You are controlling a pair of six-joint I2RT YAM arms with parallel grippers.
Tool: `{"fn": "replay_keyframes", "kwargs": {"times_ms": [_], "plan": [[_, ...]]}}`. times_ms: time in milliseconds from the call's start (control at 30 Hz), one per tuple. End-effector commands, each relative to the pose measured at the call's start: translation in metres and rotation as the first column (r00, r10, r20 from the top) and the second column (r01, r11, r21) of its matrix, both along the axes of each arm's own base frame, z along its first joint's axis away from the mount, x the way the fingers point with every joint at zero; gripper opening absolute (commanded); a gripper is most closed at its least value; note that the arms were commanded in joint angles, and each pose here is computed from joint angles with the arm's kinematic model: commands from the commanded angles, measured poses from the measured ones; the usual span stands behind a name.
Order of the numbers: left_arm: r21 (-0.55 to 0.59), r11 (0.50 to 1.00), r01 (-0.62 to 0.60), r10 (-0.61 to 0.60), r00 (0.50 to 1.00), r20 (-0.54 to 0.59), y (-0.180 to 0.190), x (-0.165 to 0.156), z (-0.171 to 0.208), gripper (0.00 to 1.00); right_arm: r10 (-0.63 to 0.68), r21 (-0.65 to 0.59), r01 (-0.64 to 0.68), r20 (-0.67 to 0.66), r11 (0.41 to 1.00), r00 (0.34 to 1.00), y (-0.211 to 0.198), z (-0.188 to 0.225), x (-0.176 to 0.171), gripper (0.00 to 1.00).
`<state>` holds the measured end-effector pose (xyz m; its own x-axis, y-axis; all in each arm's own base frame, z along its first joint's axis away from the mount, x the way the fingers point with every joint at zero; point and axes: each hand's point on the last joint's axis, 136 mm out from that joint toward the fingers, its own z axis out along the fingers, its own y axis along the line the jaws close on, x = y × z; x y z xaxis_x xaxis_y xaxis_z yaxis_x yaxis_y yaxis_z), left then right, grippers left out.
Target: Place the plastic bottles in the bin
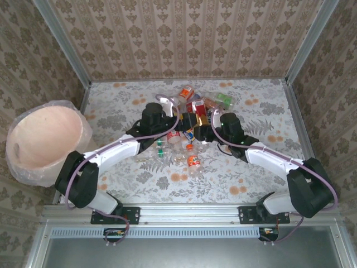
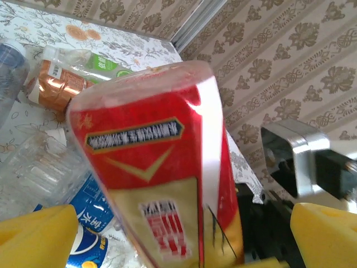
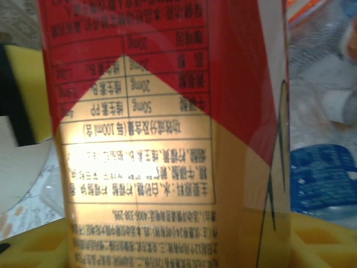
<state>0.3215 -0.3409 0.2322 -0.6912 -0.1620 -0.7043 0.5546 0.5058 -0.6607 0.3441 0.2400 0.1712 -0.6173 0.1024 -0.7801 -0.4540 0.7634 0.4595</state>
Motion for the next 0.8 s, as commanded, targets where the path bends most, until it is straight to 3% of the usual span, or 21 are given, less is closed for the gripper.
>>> {"fn": "replay_keyframes", "kwargs": {"times_ms": [0,100,267,467,567,767], "plan": [[-0.026,0.994,-0.108,0.107,0.994,-0.025,0.002,0.016,0.004,1.0,0.084,0.066,-0.092,0.108,0.994,0.991,0.02,0.028,-0.002,0.58],[-0.03,0.984,-0.173,0.172,0.984,-0.035,0.008,0.026,-0.004,1.0,0.121,0.067,-0.132,0.14,0.989,0.983,0.03,0.035,-0.004,0.58],[-0.022,0.989,-0.145,0.145,0.989,-0.018,-0.001,0.031,0.001,1.0,0.153,0.062,-0.164,0.151,0.985,0.977,0.04,0.036,-0.004,0.59],[-0.016,0.99,-0.142,0.142,0.99,-0.02,-0.001,0.03,0.0,0.7,0.179,0.075,-0.192,0.156,0.979,0.971,0.045,0.04,-0.006,0.61],[0.003,0.989,-0.15,0.15,0.989,-0.012,0.002,0.029,0.001,0.63,0.199,0.08,-0.214,0.164,0.973,0.966,0.047,0.043,-0.009,0.66],[0.023,0.981,-0.193,0.192,0.981,0.025,0.015,0.032,0.006,0.61,0.233,0.087,-0.25,0.168,0.964,0.958,0.052,0.048,-0.013,0.82]]}}
